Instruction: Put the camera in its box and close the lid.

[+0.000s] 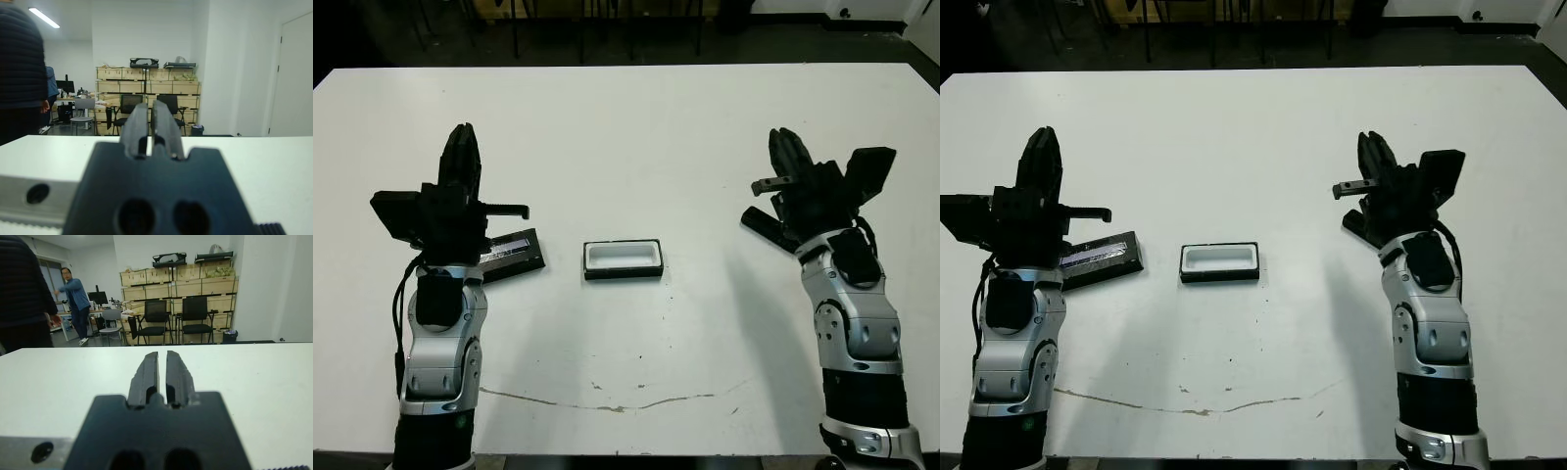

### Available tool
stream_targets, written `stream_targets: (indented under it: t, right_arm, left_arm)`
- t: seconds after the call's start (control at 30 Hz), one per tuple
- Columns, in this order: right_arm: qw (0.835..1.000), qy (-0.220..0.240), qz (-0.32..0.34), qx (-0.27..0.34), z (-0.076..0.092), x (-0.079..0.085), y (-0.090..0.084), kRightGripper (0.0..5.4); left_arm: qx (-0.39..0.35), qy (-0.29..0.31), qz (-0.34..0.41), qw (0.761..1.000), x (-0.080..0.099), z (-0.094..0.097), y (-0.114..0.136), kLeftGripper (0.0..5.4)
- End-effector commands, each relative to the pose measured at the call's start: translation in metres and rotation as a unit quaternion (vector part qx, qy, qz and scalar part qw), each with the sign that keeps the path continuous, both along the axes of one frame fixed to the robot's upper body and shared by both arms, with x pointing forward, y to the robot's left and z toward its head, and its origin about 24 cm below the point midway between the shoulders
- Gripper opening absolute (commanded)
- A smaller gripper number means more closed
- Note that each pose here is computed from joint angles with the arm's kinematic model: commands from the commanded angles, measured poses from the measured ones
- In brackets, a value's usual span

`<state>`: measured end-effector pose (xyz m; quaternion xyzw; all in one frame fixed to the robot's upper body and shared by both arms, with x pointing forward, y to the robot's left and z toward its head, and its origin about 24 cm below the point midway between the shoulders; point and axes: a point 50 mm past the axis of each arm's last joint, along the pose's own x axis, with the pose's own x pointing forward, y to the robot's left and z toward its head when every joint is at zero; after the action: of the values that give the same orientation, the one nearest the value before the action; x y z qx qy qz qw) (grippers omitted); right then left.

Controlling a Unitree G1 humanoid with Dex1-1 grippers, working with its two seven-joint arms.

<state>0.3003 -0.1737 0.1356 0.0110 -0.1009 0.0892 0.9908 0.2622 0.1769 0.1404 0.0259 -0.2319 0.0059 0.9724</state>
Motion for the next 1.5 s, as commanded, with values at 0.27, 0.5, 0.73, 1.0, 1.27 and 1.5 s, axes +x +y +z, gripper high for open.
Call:
stream_targets:
  t: [0.27,0.5,0.73,1.0,1.27,1.5]
  right_arm:
    - [1.0,0.025,-0.001,-0.001,-0.009,-0.004,-0.003,0.0]
    - [0.999,0.025,0.012,-0.019,-0.007,-0.002,-0.013,0.0]
    - [0.995,0.011,0.022,-0.094,0.004,0.005,-0.036,0.0]
    - [0.973,0.056,0.068,-0.211,0.012,0.016,-0.066,0.31]
    - [0.949,0.124,0.136,-0.255,0.005,0.023,-0.077,1.66]
    - [0.941,0.175,0.171,-0.232,-0.012,0.023,-0.082,2.88]
  left_arm:
    - [0.003,0.016,-0.007,1.0,0.001,-0.002,-0.005,0.01]
    - [0.004,0.018,-0.006,1.0,-0.001,-0.004,-0.005,0.01]
    - [0.006,0.018,-0.009,1.0,-0.001,-0.005,-0.005,0.01]
    - [0.006,0.018,-0.008,1.0,0.0,-0.005,-0.006,0.0]
    - [0.007,0.016,-0.008,1.0,0.0,-0.004,-0.006,0.0]
    - [0.009,0.017,-0.005,1.0,0.0,-0.005,-0.006,0.0]
